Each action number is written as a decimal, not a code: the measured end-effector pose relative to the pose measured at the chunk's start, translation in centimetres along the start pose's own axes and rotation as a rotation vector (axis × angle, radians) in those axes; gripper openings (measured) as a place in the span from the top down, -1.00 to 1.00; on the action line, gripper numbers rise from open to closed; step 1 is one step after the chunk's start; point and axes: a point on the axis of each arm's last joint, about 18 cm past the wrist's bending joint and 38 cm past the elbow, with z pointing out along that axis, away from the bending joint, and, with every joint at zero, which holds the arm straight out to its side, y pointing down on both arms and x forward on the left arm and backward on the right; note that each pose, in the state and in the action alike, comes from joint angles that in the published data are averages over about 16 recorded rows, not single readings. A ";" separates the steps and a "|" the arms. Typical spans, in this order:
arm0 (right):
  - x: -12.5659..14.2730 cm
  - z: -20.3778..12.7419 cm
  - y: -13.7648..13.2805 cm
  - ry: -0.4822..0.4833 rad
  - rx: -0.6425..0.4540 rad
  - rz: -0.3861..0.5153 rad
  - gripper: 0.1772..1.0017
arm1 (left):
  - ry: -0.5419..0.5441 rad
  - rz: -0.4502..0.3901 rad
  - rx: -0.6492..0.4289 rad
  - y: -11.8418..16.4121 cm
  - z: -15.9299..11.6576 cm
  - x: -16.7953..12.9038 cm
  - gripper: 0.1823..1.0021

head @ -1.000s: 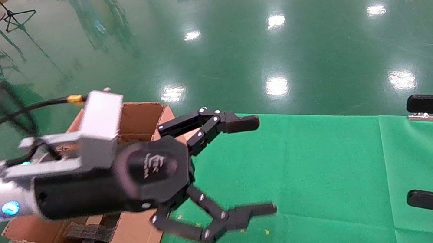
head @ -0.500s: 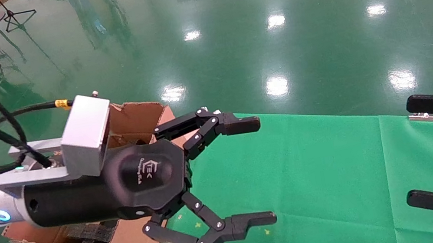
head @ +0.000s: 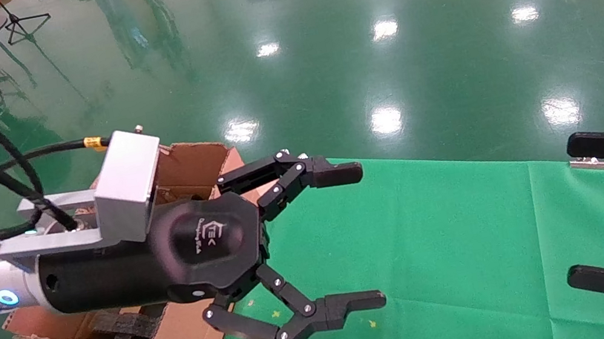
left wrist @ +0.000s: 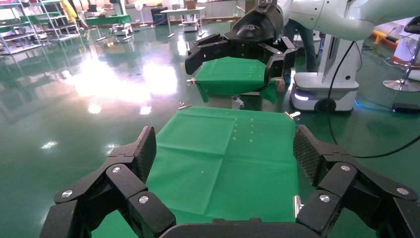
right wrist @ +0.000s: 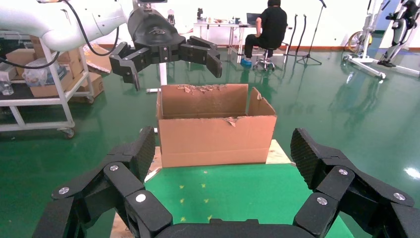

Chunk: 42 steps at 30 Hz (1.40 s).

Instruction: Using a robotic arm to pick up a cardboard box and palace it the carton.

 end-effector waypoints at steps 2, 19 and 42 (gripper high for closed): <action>0.0 0.0 0.0 0.000 0.000 0.000 -1.00 | -0.001 -0.001 -0.001 0.0 0.0 0.0 -1.00; 0.0 0.0 0.0 0.000 0.000 0.000 -1.00 | -0.003 -0.003 -0.006 0.1 0.0 -0.1 -1.00; 0.0 0.0 0.0 0.000 0.000 0.000 -1.00 | -0.003 -0.004 -0.007 0.1 0.0 -0.2 -1.00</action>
